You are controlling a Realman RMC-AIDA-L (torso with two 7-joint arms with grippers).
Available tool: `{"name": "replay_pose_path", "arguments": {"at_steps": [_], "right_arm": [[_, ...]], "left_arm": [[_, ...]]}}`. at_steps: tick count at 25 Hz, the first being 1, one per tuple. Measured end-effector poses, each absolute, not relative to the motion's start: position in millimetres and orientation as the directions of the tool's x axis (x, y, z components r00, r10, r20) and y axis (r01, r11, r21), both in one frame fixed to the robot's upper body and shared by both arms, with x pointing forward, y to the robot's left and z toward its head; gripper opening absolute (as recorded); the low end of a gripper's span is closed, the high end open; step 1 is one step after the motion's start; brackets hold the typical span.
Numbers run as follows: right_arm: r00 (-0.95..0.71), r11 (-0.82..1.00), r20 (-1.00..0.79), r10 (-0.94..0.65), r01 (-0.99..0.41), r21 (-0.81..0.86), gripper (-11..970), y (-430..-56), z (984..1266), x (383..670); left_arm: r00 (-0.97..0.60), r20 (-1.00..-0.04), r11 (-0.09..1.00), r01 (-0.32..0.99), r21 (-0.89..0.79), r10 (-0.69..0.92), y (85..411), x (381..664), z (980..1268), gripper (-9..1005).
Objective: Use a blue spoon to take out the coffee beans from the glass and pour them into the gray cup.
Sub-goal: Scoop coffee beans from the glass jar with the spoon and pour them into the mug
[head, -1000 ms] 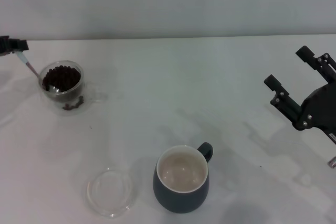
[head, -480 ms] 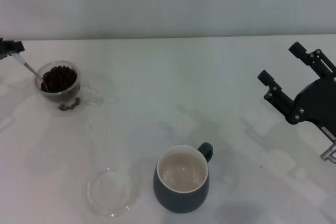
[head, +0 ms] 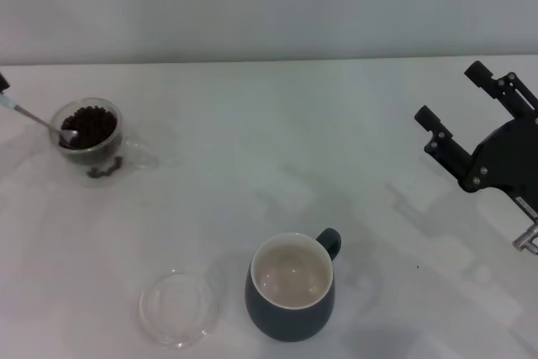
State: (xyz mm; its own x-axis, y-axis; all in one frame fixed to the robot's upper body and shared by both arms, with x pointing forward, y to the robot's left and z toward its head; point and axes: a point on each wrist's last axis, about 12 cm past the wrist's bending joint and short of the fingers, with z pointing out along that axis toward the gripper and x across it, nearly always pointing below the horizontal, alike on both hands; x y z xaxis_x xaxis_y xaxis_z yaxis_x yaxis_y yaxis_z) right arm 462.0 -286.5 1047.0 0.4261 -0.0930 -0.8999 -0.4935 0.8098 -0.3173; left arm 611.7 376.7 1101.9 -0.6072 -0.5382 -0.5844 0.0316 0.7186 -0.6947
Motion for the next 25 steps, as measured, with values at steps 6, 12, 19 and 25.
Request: {"name": "replay_pose_path", "arguments": {"at_steps": [6,12,19,25], "right_arm": [[0.418,0.815,-0.902,-0.109,-0.482,-0.322,733,-288.7,1046.7,465.8],[0.414,0.824,-0.901,-0.128,-0.461,-0.329,733,-290.9,1047.3,471.0],[0.413,0.828,-0.899,-0.143,-0.447,-0.338,733,-293.3,1048.2,475.1],[0.399,0.830,-0.903,-0.157,-0.443,-0.340,733,-293.1,1047.3,479.5]], "left_arm": [[-0.577,-0.529,0.664,-0.031,-0.747,-0.623,383.7,598.9,1088.7,130],[-0.570,-0.505,0.638,-0.043,-0.769,-0.648,381.1,595.6,1084.6,130],[-0.555,-0.469,0.596,-0.061,-0.801,-0.687,378.6,593.8,1080.5,130],[-0.505,-0.413,0.524,-0.096,-0.846,-0.758,384.0,586.2,1074.7,129]]}}
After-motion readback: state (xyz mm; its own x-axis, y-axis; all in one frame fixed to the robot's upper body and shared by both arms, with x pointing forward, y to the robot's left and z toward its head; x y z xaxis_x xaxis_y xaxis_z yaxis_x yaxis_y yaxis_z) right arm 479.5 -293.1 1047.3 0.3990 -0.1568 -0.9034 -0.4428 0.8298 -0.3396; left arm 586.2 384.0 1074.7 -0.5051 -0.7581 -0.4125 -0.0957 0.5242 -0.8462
